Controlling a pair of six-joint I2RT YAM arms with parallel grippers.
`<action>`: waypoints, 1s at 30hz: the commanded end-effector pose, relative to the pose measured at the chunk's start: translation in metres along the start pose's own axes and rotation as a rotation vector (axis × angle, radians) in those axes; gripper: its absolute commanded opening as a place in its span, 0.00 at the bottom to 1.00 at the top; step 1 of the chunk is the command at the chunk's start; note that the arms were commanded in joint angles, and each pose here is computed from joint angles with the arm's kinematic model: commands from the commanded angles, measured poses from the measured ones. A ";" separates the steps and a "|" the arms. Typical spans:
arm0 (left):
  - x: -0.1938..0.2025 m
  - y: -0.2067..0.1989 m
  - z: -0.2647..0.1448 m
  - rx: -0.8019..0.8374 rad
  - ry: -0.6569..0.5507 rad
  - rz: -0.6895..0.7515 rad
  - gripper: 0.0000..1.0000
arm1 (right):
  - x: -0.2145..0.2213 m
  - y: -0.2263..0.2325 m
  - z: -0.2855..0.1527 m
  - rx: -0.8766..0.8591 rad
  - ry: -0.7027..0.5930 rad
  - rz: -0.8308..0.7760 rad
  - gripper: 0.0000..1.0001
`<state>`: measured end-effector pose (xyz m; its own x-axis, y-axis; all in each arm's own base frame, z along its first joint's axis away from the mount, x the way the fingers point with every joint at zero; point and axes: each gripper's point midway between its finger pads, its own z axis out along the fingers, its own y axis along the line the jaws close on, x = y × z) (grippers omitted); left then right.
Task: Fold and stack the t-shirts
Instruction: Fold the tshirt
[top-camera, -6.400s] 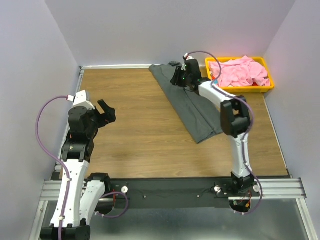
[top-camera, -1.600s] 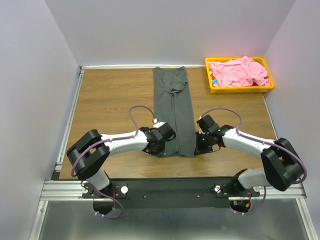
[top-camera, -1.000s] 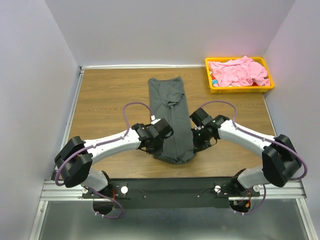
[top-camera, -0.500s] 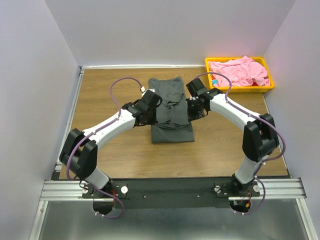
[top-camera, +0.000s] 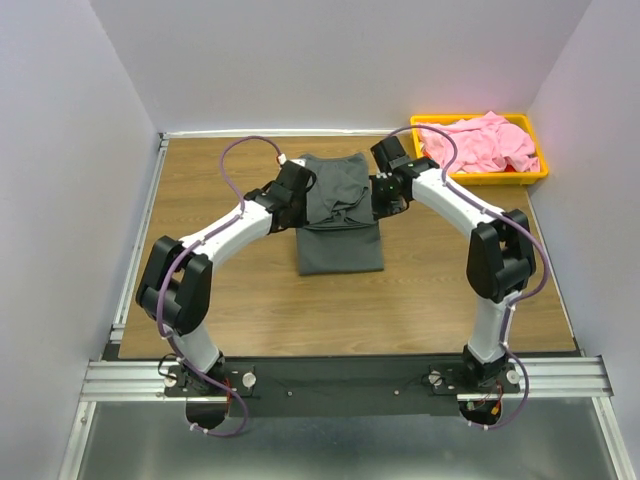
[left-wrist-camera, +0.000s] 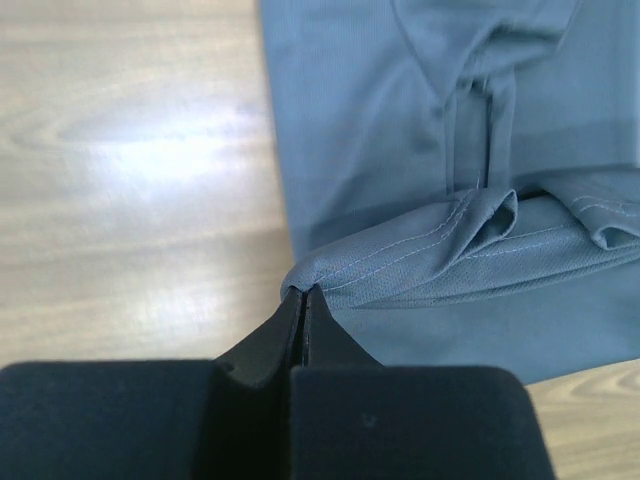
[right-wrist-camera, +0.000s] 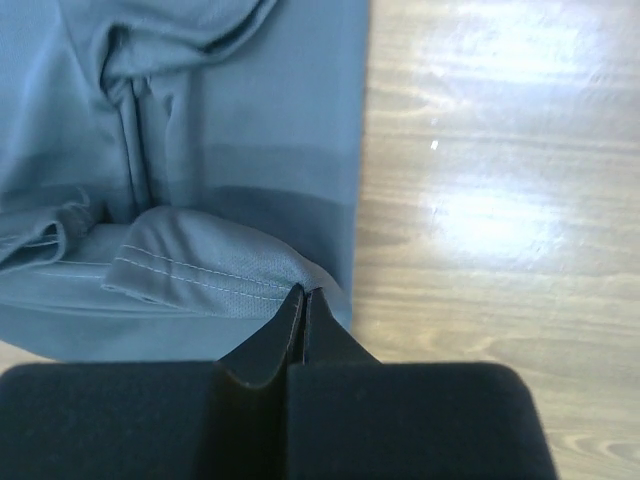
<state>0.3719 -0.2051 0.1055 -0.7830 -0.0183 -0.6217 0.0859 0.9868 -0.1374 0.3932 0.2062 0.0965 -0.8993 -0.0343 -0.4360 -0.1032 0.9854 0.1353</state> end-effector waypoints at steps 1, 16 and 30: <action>-0.038 0.003 0.004 0.001 -0.099 0.017 0.00 | -0.021 -0.010 0.003 0.036 -0.039 0.000 0.01; -0.070 0.018 0.045 -0.009 -0.135 0.030 0.00 | -0.058 -0.016 0.031 0.045 -0.089 0.019 0.01; -0.069 0.020 0.091 0.005 -0.126 0.061 0.00 | -0.060 -0.027 0.072 0.088 -0.091 0.032 0.01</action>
<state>0.4709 -0.1967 0.0806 -0.7051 0.0073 -0.7091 0.1128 0.9884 -0.1020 0.4650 0.2032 0.0662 -0.8723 0.0077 -0.4889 -0.0543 0.9922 0.1125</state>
